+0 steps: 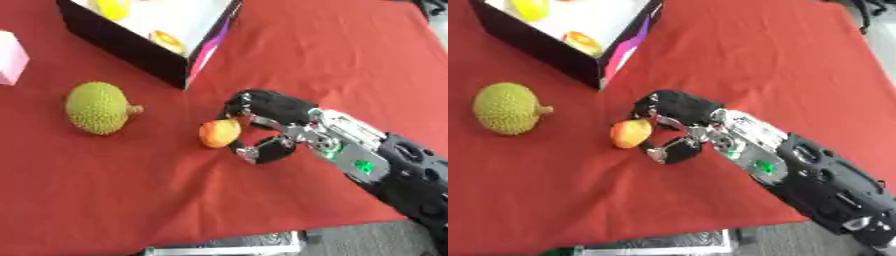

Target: Pick up objects on the table and place them in the box.

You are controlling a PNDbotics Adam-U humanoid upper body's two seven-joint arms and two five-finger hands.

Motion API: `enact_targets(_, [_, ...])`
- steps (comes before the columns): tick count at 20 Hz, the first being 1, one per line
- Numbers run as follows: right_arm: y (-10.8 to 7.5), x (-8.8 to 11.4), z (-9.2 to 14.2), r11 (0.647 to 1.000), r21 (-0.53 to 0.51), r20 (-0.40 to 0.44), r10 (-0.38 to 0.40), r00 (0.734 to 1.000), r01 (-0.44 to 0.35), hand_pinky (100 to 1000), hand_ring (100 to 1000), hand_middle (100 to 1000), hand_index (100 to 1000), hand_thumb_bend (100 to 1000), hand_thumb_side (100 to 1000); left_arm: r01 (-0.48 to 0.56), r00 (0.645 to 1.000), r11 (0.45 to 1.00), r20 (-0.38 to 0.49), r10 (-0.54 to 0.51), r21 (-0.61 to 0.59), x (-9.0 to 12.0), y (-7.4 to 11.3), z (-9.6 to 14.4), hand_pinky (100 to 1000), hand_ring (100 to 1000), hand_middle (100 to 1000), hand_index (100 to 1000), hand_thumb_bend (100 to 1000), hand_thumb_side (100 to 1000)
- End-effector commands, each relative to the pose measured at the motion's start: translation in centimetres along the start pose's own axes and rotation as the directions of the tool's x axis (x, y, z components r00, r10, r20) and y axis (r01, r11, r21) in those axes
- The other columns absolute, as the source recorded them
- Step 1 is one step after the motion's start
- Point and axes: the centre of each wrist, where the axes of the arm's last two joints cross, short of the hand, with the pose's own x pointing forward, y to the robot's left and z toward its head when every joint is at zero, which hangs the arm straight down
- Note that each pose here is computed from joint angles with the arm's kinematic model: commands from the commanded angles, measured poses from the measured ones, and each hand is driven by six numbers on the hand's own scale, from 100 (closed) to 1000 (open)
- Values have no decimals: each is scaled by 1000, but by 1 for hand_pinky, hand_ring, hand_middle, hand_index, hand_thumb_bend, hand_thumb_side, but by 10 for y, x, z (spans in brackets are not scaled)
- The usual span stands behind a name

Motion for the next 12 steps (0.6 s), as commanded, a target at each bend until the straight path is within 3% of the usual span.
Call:
enact_targets(1, [-10,1,6,1000,15,7,2,1000,-2,926,814,621,756,100,158,17,1000,1000,20,-16,-26,7,-1,-4,809,883,802,834,100,662])
enact_targets(12, [-18,12,13,998,-25,17,-60,998,60,929,812,607,725,100,153,22,1000,999,20,-21,-38,7,-1,-4,812,886,804,836,100,660])
